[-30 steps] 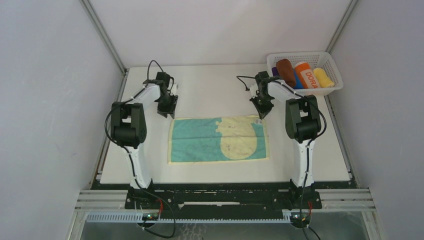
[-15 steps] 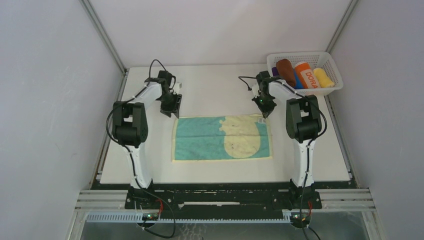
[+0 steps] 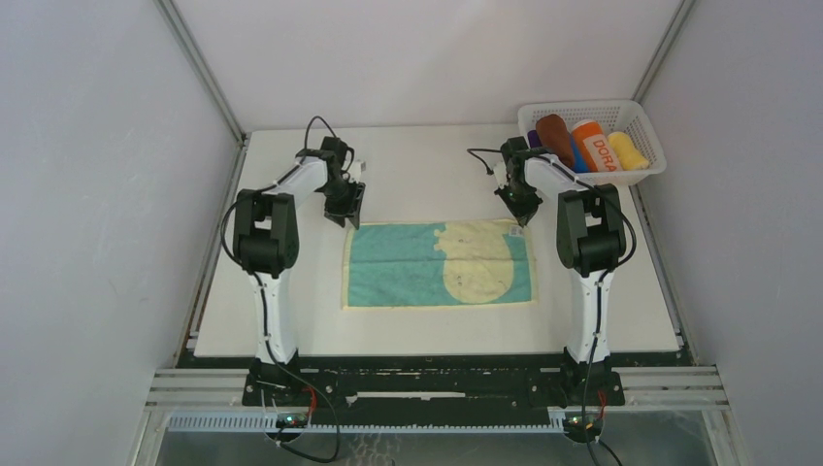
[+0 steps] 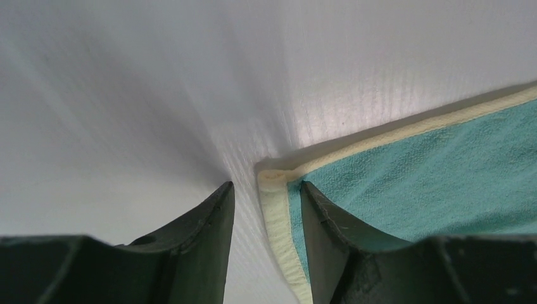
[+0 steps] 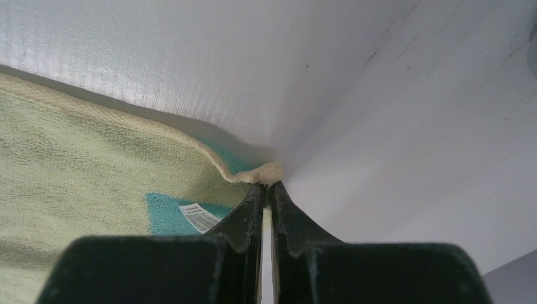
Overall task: Roll the towels
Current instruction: Fold the towel at the center of the board.
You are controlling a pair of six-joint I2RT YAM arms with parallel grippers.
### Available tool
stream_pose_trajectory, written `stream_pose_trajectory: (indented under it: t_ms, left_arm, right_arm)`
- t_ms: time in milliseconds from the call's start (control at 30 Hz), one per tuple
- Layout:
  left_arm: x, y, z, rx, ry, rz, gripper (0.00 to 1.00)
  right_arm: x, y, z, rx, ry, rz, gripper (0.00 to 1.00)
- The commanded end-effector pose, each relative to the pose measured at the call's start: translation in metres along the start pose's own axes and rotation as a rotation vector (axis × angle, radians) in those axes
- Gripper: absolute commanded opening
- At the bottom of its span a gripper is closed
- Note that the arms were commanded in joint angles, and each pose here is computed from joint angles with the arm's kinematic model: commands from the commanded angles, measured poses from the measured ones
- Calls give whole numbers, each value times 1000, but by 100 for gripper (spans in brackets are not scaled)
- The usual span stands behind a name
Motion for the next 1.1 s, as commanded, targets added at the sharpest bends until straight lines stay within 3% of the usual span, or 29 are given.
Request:
stream_pose_trajectory:
  t_ms: [0, 333, 700, 1067]
  left_arm:
    - [-5, -1, 18, -33, 12, -9, 47]
    - [-6, -8, 12, 25, 19, 19, 39]
    - [-7, -6, -5, 96, -12, 41, 41]
    - [-10, -15, 9, 75, 16, 54, 40]
  right_arm:
    - [-4, 3, 4, -26, 19, -25, 0]
    - [-5, 1, 4, -24, 14, -33, 0]
    - [-10, 6, 8, -49, 2, -51, 0]
    - [-7, 6, 9, -51, 14, -48, 0]
Point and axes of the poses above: each gripper's point midway between its finger pads, its own y axis back along the fingers, its own x axis along the line the jaws close on, z = x × y, the point moved 1 cm from there along y, back along the fingers, and after that the axes turned 6 degrees about -y, right-handed, at the moved point
